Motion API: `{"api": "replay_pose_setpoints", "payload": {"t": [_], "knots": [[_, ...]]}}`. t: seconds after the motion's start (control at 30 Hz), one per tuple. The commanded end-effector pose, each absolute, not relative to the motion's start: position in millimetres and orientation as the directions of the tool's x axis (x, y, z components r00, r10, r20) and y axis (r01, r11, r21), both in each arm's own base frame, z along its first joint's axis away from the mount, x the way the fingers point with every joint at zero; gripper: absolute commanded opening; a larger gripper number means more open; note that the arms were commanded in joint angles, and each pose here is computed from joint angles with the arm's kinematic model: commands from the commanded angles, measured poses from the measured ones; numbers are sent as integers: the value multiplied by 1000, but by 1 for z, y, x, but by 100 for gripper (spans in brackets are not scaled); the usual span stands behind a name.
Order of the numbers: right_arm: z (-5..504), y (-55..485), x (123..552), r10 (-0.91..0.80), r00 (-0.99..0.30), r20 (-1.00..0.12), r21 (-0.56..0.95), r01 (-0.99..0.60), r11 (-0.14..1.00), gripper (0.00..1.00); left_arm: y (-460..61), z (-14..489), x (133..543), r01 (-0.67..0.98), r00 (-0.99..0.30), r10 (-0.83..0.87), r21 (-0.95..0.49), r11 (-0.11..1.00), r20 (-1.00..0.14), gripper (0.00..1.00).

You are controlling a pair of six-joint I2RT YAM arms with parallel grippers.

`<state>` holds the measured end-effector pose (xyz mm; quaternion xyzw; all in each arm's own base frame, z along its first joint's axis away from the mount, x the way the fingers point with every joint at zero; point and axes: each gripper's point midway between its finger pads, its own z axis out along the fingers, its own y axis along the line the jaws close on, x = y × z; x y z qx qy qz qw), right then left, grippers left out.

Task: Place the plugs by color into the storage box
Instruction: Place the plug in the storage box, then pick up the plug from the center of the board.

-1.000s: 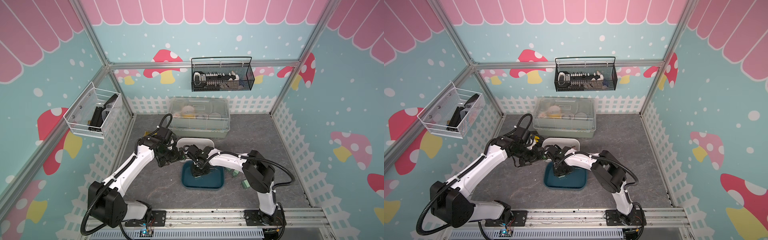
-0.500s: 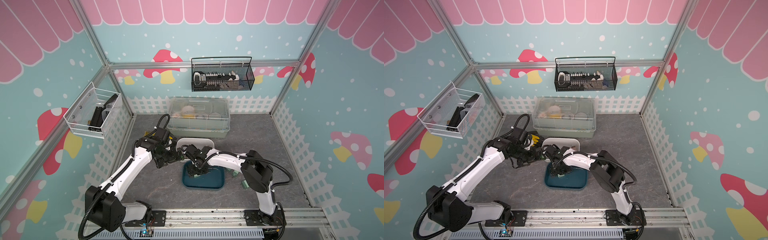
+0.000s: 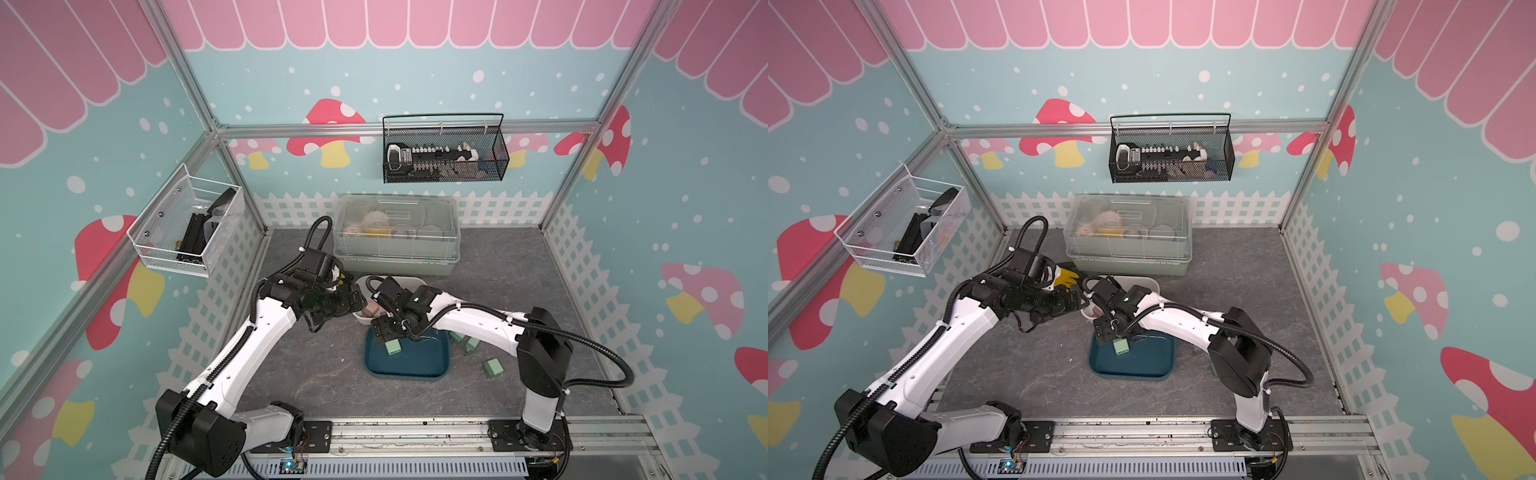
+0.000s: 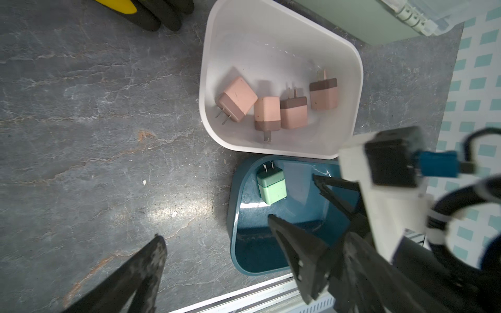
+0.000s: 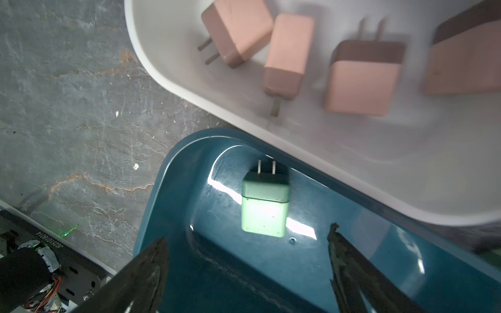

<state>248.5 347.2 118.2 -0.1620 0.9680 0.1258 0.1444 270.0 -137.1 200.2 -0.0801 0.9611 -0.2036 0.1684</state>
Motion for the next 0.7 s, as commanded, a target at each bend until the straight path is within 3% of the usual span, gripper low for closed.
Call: {"api": "replay_pose_setpoints", "payload": {"t": [0.0,0.17,0.3,0.67], "knots": [[142,274,262,-138,-931,-338,107,-184,977,89,-132,215,277,-86,-907,-243,-413,906,-345,99],[143,173,249,110,-946,-304,75,91,993,84,-134,210,278,-81,-915,-233,-414,907,-331,99],[128,121,216,205,-944,-260,3,211,977,84,-137,209,281,-77,-915,-232,-421,904,-330,99],[68,69,144,553,-821,-141,90,546,833,85,-145,205,287,-64,-926,-216,-437,897,-309,99]]}}
